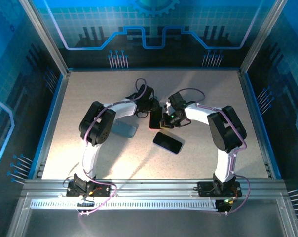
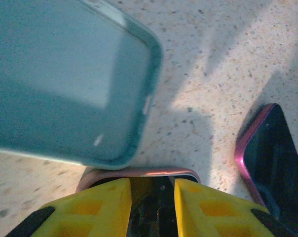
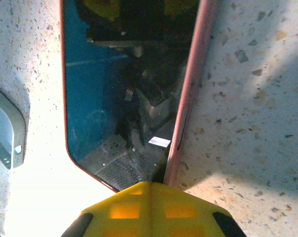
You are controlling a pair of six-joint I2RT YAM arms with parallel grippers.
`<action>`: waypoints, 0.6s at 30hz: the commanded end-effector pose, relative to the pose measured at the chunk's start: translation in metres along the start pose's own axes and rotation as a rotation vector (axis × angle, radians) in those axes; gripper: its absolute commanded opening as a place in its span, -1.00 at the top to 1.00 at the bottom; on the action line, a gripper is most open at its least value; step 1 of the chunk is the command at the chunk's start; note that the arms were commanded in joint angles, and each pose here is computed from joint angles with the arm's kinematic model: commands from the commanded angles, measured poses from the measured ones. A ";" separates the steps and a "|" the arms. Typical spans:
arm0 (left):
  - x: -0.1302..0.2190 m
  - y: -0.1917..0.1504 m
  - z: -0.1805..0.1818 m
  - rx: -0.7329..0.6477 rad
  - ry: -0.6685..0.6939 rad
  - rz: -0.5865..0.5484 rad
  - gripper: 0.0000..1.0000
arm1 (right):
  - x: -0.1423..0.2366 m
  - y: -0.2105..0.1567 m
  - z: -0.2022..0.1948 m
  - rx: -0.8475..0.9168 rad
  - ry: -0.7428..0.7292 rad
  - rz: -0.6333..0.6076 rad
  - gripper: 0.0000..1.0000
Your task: Put the phone into the phone case
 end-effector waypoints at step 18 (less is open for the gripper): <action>-0.046 0.017 0.009 0.067 0.072 0.049 0.37 | -0.004 0.040 -0.065 -0.119 -0.232 -0.048 1.00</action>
Point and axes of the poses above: each hand's point on the last joint's axis, 136 mm out from that joint toward the fingers, its own x axis back along the fingers, its own z axis along the line the jaws close on, y = z × x, the point moved 9 cm from there along x, back along the fingers, and after that the axes turned 7 degrees about x, right-handed, at the moved point
